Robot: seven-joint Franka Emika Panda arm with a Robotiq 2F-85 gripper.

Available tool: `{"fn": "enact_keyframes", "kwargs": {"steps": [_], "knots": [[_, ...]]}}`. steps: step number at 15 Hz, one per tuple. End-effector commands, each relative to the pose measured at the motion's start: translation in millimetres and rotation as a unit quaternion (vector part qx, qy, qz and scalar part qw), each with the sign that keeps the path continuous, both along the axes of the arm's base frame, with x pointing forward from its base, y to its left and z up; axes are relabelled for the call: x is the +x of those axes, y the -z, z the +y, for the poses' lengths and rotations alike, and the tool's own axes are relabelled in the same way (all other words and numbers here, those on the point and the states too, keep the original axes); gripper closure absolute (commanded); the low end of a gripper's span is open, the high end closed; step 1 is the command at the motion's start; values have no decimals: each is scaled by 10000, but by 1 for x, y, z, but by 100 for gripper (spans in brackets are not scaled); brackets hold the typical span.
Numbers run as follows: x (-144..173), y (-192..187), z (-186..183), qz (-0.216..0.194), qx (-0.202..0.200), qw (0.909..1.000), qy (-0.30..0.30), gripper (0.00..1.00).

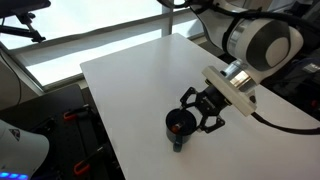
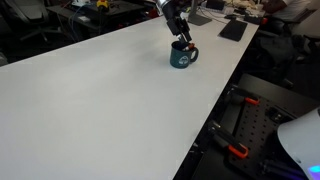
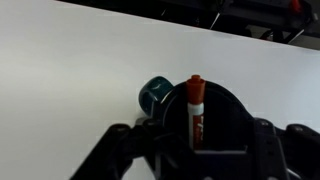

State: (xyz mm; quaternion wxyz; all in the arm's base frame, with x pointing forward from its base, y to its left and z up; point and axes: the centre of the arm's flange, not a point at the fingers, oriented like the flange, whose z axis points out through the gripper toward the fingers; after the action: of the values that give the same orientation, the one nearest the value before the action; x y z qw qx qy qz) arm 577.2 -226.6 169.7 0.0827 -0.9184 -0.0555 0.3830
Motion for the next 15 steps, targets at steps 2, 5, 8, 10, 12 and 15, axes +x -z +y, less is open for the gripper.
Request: {"fn": "enact_keyframes", "kwargs": {"steps": [2, 5, 8, 10, 12, 15], "knots": [[9, -4, 4, 99, 15, 9999, 107, 58], [10, -6, 4, 91, -7, 9999, 133, 43], [10, -3, 5, 132, 5, 9998, 124, 26], [9, -2, 4, 141, 20, 9998, 120, 28], [8, -1, 4, 145, 25, 9998, 120, 40], [8, -1, 4, 165, 25, 9998, 122, 45]]}}
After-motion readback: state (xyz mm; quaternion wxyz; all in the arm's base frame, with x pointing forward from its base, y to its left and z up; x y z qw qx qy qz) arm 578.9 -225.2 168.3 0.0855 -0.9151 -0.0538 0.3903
